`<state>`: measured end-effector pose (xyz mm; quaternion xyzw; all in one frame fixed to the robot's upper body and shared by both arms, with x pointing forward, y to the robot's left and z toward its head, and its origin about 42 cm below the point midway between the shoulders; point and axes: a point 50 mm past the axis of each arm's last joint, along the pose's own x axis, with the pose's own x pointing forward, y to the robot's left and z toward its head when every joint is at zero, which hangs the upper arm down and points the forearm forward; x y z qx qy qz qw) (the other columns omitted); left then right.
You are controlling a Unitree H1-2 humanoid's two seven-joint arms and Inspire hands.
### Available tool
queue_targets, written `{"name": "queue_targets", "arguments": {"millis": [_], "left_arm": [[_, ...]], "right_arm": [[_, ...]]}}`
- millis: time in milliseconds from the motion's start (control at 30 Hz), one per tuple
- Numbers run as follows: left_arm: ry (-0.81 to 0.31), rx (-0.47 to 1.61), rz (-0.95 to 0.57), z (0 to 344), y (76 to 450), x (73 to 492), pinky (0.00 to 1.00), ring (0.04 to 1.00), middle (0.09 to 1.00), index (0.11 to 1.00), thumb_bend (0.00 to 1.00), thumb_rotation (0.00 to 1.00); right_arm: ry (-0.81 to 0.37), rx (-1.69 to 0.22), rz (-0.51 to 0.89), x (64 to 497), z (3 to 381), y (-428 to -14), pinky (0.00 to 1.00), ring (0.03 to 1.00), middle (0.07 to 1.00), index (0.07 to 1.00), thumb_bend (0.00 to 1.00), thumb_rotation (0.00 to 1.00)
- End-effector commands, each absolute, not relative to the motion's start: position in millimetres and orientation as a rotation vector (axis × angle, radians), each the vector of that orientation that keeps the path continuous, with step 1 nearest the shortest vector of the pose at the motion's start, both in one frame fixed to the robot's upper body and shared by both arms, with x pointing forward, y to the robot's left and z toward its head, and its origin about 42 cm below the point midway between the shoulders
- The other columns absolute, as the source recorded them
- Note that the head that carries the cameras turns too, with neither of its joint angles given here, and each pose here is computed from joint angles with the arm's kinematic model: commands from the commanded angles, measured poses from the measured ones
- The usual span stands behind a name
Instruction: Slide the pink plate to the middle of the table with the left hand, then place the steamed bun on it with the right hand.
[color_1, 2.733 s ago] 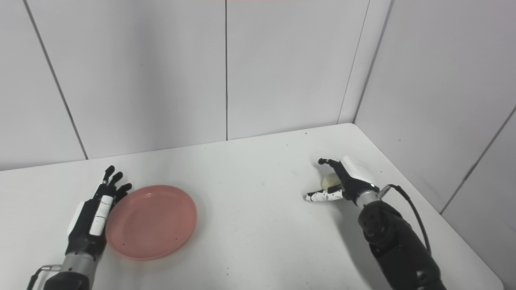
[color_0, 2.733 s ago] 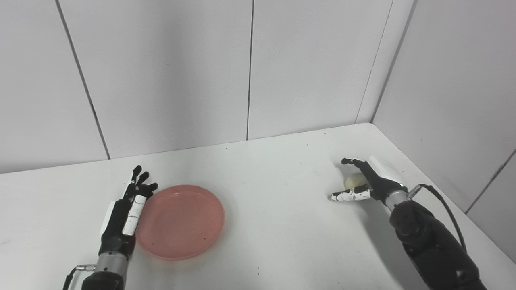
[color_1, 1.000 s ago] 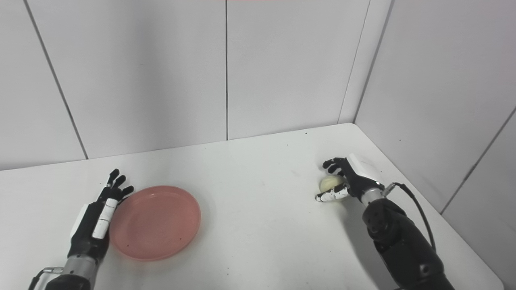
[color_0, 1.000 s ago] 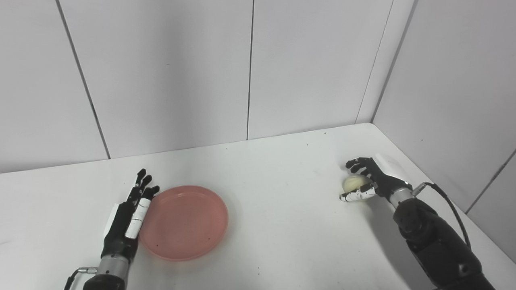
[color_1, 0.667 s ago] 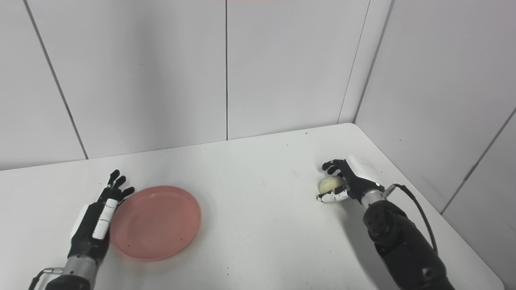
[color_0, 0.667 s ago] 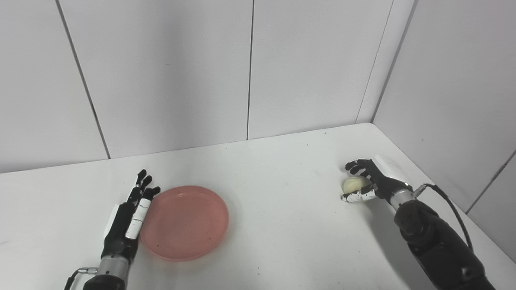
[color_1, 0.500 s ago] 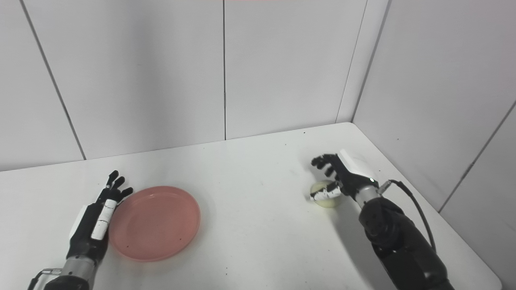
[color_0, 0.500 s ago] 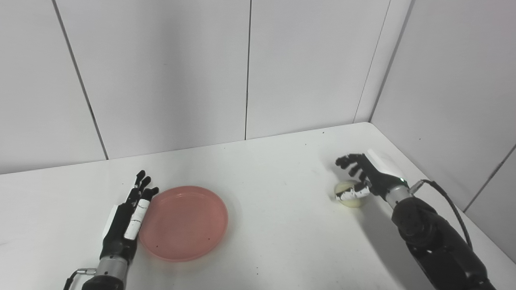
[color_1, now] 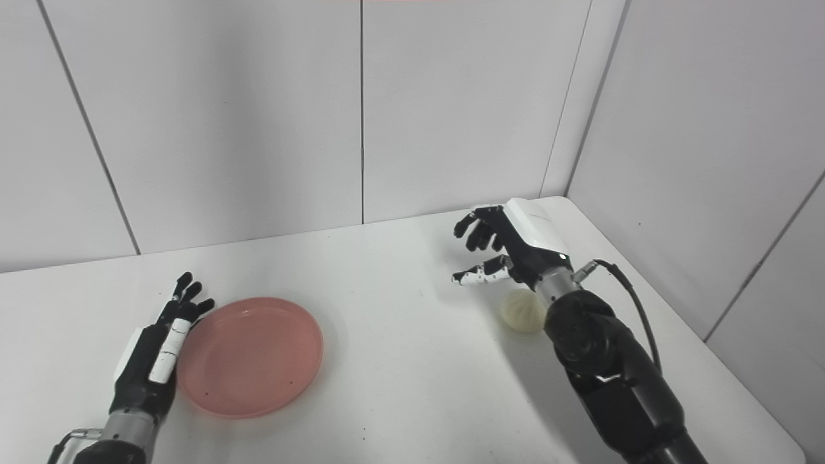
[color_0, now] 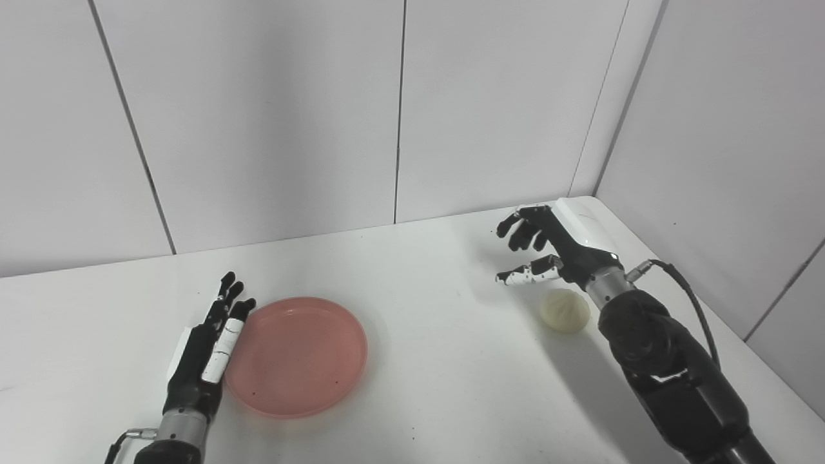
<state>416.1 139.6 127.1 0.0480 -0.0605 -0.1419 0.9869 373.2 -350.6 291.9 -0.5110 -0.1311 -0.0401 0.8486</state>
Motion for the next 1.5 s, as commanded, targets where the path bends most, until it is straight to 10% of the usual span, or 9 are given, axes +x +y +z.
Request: {"name": "queue_targets", "arguments": {"millis": [0, 667, 700, 833, 1467], "left_arm": [[-0.113, 0.089, -0.283, 121.4, 133.6, 411.6, 0.89, 0.909, 0.991, 1.0, 0.82, 0.88], [-0.11, 0.086, -0.288, 121.8, 134.3, 410.7, 0.91, 0.902, 0.986, 1.0, 0.8, 0.88], [-0.109, 0.086, -0.288, 121.8, 134.4, 410.7, 0.91, 0.899, 0.983, 1.0, 0.81, 0.88], [-0.102, 0.084, -0.291, 119.5, 135.2, 411.8, 0.91, 0.904, 0.985, 1.0, 0.81, 0.88], [-0.094, 0.081, -0.301, 118.9, 131.2, 412.1, 0.91, 0.911, 0.987, 1.0, 0.81, 0.88]], "right_arm": [[-0.414, -1.097, -0.09, 378.0, 324.5, -339.7, 0.44, 0.5, 0.465, 0.527, 0.53, 0.0], [-0.29, -1.209, -0.1, 374.0, 314.6, -368.1, 0.46, 0.539, 0.571, 0.499, 0.52, 0.11], [-0.278, -1.213, -0.103, 373.0, 315.1, -371.4, 0.47, 0.547, 0.6, 0.584, 0.75, 0.14], [-0.194, -1.265, -0.112, 365.1, 324.0, -384.2, 0.49, 0.582, 0.663, 0.678, 0.93, 0.21], [0.109, -1.426, -0.033, 382.0, 361.0, -406.1, 0.62, 0.776, 0.835, 0.812, 1.0, 0.32]]}}
